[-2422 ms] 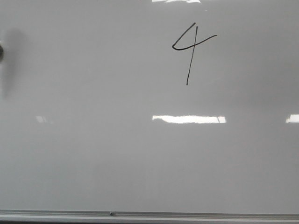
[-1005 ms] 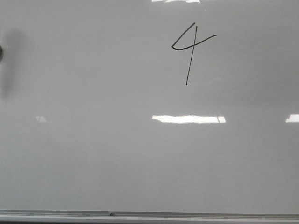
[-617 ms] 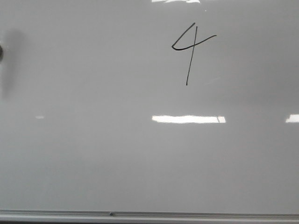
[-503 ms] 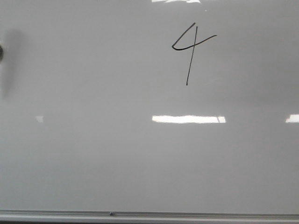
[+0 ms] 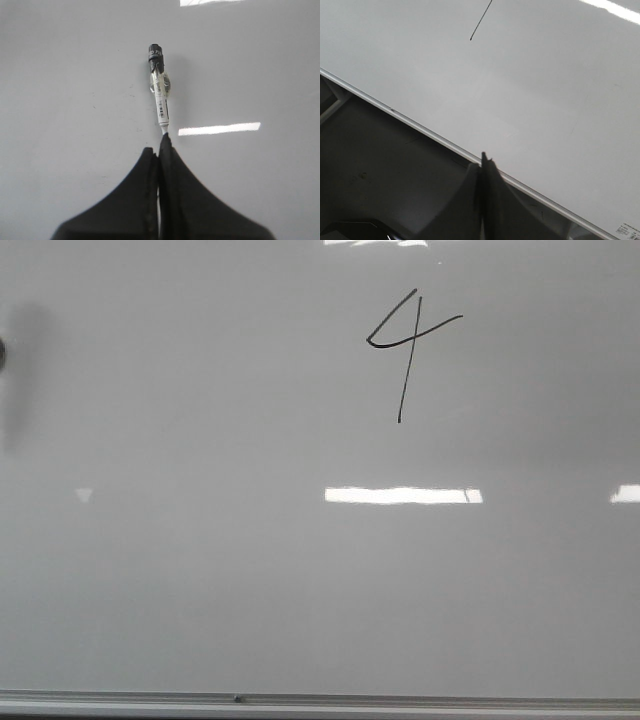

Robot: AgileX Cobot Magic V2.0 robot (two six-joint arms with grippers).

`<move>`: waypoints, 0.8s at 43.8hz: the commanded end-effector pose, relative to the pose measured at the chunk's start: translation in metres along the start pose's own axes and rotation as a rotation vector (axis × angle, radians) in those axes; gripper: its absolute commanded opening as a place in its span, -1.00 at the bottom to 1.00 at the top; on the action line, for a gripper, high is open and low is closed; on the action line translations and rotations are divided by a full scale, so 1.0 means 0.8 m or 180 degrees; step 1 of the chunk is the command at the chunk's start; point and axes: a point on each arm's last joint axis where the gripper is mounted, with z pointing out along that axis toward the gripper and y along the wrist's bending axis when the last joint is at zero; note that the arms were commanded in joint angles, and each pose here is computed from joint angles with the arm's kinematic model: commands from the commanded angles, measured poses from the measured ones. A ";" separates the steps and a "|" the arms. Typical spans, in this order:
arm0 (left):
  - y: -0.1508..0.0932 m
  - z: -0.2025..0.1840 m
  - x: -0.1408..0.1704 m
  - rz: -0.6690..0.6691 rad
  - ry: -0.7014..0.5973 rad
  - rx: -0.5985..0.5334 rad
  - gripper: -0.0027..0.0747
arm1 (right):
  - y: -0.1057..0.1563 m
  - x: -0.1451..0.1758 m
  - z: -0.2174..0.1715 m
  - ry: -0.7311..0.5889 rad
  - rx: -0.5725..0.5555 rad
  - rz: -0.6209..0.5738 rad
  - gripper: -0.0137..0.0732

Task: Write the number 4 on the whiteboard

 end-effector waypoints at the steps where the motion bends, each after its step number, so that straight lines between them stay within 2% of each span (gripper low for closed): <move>1: 0.000 -0.002 -0.009 -0.0075 -0.0308 -0.0013 -0.98 | -0.001 -0.013 -0.005 -0.0245 0.0041 0.0010 -0.85; 35: 0.002 -0.002 -0.012 -0.0002 -0.0391 -0.0073 -0.98 | -0.001 -0.013 -0.005 -0.0243 0.0041 0.0010 -0.85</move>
